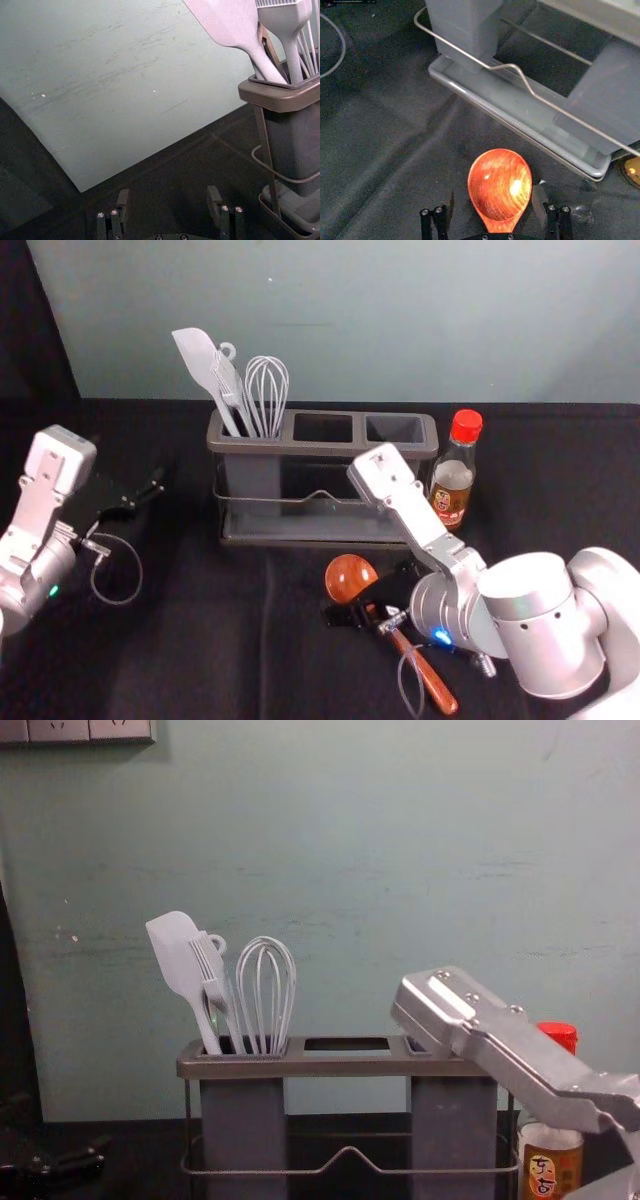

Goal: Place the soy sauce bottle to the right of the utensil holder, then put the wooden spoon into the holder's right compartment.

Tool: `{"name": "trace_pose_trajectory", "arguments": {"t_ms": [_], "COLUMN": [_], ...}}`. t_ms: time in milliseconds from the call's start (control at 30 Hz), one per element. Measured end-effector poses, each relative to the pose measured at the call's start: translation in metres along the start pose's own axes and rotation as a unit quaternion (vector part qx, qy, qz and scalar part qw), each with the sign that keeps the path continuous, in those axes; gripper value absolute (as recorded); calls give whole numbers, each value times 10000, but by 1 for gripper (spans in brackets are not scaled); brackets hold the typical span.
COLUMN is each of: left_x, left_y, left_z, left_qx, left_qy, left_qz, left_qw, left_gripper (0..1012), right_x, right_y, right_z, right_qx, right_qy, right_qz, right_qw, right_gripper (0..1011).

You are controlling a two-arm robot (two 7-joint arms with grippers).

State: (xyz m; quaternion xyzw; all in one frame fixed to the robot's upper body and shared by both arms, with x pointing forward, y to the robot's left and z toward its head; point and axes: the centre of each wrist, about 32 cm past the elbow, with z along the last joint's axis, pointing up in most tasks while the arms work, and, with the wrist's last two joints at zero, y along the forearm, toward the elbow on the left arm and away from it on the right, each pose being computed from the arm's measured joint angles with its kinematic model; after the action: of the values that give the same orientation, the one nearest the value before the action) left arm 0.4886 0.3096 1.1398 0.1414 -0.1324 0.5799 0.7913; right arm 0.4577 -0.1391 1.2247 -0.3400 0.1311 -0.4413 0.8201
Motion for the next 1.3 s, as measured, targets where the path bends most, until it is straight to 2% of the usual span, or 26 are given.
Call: {"name": "trace_pose_trajectory", "arguments": {"t_ms": [333,633,1300], "left_x": [0,0,0], "left_y": [0,0,0], "left_z": [0,0,0], "left_qx": [0,0,0], "left_qy": [0,0,0], "left_qz": [0,0,0], "left_qw": [10000,10000,10000], "left_gripper": [1000,1000,1000], "right_x": [85,158,121], "right_y": [21,93,198], "right_z": [23,46,62], "right_qx": [5,9,-101], "right_qy": [69,100,-25], "right_qz": [-59,62,80], "right_qw": [10000,9999,9999], "right_gripper": [1002,1002,1000]}}
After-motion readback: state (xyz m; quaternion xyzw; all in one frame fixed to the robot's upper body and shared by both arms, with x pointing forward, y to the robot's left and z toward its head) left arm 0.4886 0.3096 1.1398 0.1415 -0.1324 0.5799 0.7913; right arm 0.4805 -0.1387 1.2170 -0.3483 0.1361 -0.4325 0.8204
